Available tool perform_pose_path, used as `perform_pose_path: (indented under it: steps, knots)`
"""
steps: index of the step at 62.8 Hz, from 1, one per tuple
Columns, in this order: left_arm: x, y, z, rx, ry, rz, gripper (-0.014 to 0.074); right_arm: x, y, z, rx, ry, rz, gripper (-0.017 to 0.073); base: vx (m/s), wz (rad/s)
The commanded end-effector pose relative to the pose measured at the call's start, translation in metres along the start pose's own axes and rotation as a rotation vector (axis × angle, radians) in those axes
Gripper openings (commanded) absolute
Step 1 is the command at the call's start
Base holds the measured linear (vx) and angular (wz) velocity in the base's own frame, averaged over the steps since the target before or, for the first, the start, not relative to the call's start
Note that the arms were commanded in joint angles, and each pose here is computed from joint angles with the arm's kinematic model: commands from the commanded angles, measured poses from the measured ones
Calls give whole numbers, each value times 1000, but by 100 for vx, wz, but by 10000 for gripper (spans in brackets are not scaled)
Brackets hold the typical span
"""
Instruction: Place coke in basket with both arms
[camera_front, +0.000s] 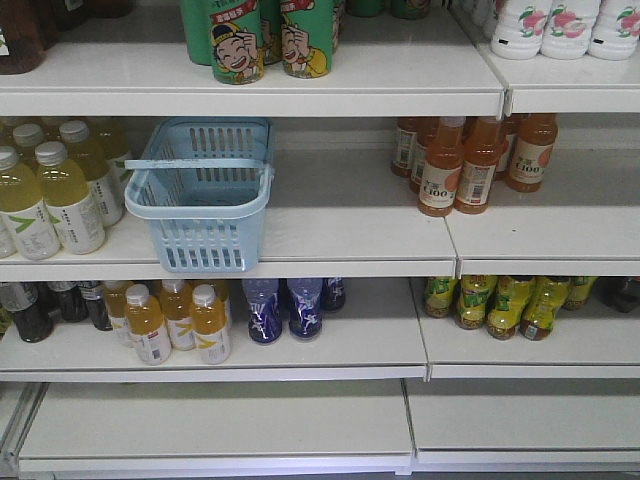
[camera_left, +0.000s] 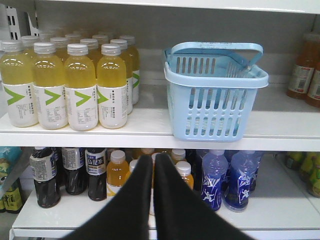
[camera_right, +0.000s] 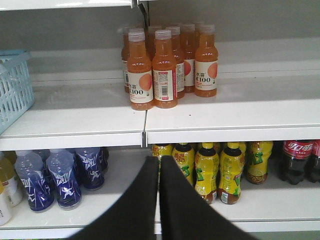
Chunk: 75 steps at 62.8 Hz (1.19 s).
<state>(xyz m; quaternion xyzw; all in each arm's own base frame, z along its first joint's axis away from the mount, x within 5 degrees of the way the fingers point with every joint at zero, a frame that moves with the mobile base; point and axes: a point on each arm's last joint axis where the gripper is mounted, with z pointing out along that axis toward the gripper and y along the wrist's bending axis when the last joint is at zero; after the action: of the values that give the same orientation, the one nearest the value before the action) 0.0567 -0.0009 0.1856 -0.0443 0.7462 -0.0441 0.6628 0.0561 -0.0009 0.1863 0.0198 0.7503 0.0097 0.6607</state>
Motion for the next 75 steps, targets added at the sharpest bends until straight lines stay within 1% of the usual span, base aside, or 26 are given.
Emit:
perform_pose_path:
  steps: [1, 44, 49, 52, 53, 54, 56, 57, 58, 60, 62, 65, 67, 69, 75]
  knots:
    - [-18, -2, -4, 16, -121, -16, -6, -4, 0, -1, 1, -76, -17, -6, 0, 0]
    - [-18, -2, -4, 16, -121, -16, -6, -4, 0, -1, 1, -76, -17, -6, 0, 0]
    - [-18, -2, -4, 18, -122, -35, -6, -5, 0, -1, 1, -77, -17, -6, 0, 0]
    - [-18, -2, -4, 24, -122, -99, -6, -5, 0, -1, 1, -78, -17, -6, 0, 0]
    - [-18, -3, -4, 29, -124, -139, -6, -5, 0, -1, 1, -78, -17, -6, 0, 0]
    - [-19, -3, -5, 38, -126, -218, -6, -5, 0, -1, 1, -78, -17, -6, 0, 0]
    - [-19, -3, -5, 50, -131, -328, -6, -5, 0, -1, 1, -78, -17, -6, 0, 0]
    - [-20, -4, -5, 60, -132, -413, -6, -5, 0, -1, 1, -78, -17, -6, 0, 0]
    - [-20, -4, -5, 66, -131, -469, -6, -5, 0, -1, 1, -78, -17, -6, 0, 0]
    - [-20, -4, -5, 81, -126, -597, -6, -5, 0, -1, 1, -78, -17, -6, 0, 0]
    - [-20, -5, -5, 92, -121, -701, -6, -5, 0, -1, 1, -78, -17, -6, 0, 0]
    - [-20, -5, -5, 103, -115, -800, -6, -5, 0, -1, 1, -78, -17, -6, 0, 0]
    - [-20, -5, -5, 107, -112, -832, -6, -5, 0, -1, 1, -78, -17, -6, 0, 0]
    - [-20, -6, -5, 109, -111, -846, -6, -5, 0, -1, 1, -78, -17, -6, 0, 0]
    - [-22, -5, -5, 110, -131, -845, -6, -5, 0, -1, 1, -78, -17, -6, 0, 0]
